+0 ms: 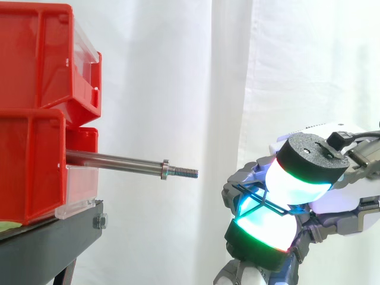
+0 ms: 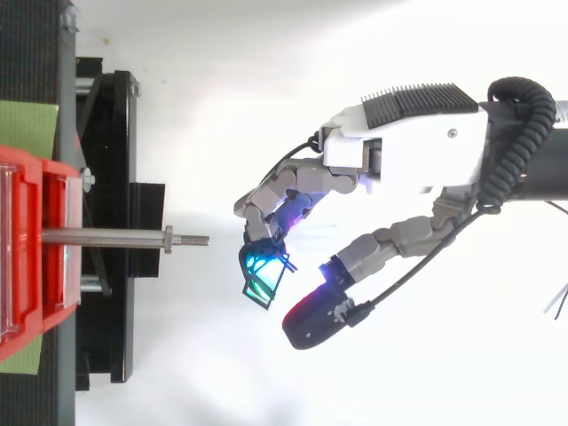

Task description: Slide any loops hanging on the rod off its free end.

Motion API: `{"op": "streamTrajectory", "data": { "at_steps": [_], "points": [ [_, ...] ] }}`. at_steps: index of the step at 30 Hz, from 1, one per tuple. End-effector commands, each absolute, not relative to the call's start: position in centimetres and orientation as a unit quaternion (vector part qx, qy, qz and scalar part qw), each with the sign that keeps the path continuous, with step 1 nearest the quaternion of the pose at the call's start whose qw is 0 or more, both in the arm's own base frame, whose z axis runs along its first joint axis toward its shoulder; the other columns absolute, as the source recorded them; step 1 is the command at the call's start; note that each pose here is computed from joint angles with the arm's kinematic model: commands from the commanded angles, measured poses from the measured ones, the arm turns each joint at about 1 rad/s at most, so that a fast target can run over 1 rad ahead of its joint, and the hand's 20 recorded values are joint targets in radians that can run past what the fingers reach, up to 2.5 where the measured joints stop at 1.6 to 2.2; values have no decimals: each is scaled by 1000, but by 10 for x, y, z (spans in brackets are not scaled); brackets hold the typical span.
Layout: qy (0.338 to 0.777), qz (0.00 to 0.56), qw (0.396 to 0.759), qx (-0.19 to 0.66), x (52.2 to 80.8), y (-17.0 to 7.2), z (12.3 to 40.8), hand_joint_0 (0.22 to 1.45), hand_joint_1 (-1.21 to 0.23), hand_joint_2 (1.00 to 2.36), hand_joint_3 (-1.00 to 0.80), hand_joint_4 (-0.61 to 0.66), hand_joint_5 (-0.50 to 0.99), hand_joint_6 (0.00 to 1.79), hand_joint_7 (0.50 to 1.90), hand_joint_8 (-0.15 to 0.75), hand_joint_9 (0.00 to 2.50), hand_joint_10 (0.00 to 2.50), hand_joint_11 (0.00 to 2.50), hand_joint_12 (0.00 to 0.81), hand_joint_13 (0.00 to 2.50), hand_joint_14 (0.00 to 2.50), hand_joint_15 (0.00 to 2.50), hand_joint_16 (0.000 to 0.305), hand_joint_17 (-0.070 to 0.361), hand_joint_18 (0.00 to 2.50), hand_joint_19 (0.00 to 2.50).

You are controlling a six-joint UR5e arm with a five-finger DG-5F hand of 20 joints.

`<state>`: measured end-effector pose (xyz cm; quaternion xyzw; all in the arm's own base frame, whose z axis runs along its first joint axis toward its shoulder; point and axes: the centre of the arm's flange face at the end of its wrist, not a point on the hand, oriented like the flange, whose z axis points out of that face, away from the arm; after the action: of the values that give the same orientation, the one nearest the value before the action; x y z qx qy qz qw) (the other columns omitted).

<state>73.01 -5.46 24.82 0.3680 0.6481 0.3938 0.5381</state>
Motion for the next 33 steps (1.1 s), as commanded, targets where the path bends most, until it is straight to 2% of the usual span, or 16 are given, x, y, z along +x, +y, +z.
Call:
{"op": "streamTrajectory", "data": {
  "at_steps": [1, 3, 7, 12, 20, 26, 28, 33],
  "points": [
    [648, 394, 538, 368, 730, -55, 248, 631, -676, 1008, -403, 142, -187, 841, 1014, 320, 785, 7, 213, 324, 726, 0, 45, 48, 108, 826, 275],
    [648, 394, 538, 368, 730, -55, 248, 638, -773, 1010, -368, 138, -197, 847, 1009, 311, 759, 8, 222, 326, 719, 2, 49, 48, 108, 819, 271],
    [648, 394, 538, 368, 730, -55, 248, 661, -847, 1008, -392, 139, -203, 852, 990, 303, 740, 7, 214, 325, 711, 0, 46, 48, 108, 814, 267],
    [648, 394, 538, 368, 730, -55, 248, 679, -865, 1000, -500, 155, -203, 854, 967, 299, 746, 7, 214, 321, 715, 1, 38, 47, 107, 818, 268],
    [648, 394, 538, 368, 730, -55, 248, 665, -826, 1000, -500, 163, -196, 855, 979, 305, 777, 7, 215, 315, 722, 0, 36, 47, 105, 836, 257],
    [648, 394, 538, 369, 730, -55, 248, 695, -864, 1000, -500, 121, -193, 856, 951, 308, 788, 7, 223, 314, 740, 2, 37, 46, 104, 842, 256],
    [647, 396, 536, 371, 730, -55, 248, 711, -880, 1000, -500, 102, -194, 855, 990, 305, 789, 8, 225, 313, 743, 0, 32, 46, 104, 845, 245],
    [648, 395, 532, 374, 729, -55, 247, 716, -893, 1000, -500, 131, -197, 867, 988, 299, 791, 8, 232, 312, 749, 0, 32, 45, 102, 853, 252]
  ]
}}
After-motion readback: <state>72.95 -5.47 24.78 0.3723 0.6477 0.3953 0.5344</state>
